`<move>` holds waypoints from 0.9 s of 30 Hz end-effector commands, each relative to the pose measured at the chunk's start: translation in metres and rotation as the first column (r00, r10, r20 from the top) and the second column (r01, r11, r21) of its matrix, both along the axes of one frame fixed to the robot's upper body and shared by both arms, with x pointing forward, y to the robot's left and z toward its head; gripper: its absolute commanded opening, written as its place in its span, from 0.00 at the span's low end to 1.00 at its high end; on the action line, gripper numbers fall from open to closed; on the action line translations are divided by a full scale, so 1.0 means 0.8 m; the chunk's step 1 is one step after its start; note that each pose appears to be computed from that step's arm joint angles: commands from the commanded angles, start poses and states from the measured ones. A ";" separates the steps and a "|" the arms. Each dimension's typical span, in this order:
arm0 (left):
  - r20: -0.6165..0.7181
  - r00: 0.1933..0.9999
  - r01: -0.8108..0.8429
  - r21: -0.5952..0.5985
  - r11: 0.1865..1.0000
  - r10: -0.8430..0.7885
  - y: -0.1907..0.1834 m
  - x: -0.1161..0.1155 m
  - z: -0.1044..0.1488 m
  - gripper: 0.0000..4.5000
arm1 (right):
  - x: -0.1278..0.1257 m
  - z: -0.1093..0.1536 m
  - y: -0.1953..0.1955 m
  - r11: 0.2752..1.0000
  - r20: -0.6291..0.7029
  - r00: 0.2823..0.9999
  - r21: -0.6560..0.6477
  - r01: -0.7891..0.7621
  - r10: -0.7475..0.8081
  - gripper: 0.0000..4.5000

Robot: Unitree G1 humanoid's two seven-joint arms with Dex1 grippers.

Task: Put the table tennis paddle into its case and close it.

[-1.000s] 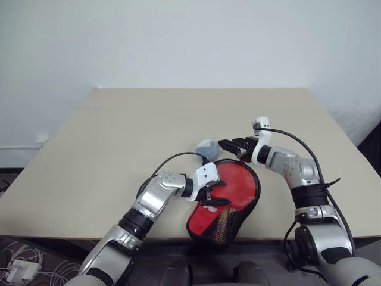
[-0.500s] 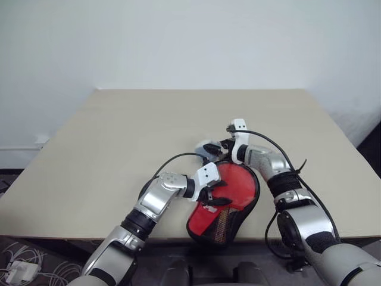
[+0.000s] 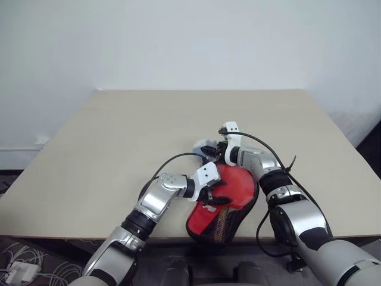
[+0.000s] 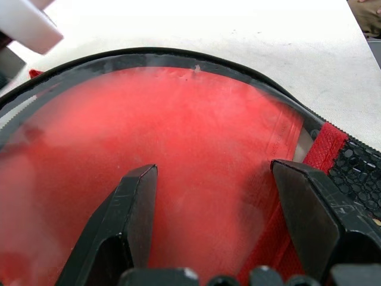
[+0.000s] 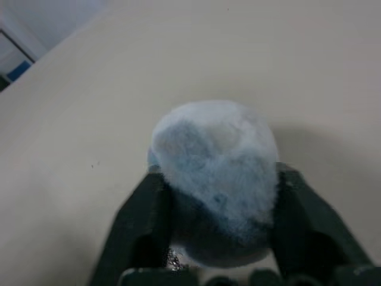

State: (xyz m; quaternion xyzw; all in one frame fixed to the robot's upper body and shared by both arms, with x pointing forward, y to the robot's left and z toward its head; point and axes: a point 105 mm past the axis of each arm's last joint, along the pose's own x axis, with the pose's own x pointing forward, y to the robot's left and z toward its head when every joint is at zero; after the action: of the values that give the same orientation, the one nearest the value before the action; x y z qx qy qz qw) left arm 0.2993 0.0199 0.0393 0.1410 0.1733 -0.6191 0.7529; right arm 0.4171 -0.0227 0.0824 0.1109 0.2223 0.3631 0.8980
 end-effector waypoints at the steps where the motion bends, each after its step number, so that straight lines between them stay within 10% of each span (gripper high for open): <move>1: -0.081 0.995 -0.054 0.133 0.990 0.065 0.019 -0.005 -0.043 0.72 | 0.014 0.037 0.000 0.999 0.089 0.995 0.032 0.030 -0.032 0.20; 5: -0.090 0.994 -0.054 0.139 0.989 0.067 0.019 -0.007 -0.045 0.72 | 0.023 0.038 -0.027 0.991 0.089 0.987 0.044 0.128 -0.131 0.01; 17: -0.099 0.993 -0.048 0.136 0.990 0.062 0.016 -0.011 -0.047 0.72 | 0.024 0.003 -0.181 0.884 0.047 0.883 -0.027 0.468 -0.466 0.00; 27: -0.105 0.992 -0.056 0.136 0.989 0.070 0.016 -0.015 -0.050 0.72 | -0.038 0.002 -0.288 0.835 0.048 0.841 -0.108 0.540 -0.538 0.00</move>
State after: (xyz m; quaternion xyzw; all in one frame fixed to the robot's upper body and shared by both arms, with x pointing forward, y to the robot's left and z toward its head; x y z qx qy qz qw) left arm 0.2971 0.0139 0.0366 0.1349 0.1788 -0.6101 0.7600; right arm 0.3935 -0.2220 0.0607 0.1281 0.2199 0.1098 0.9608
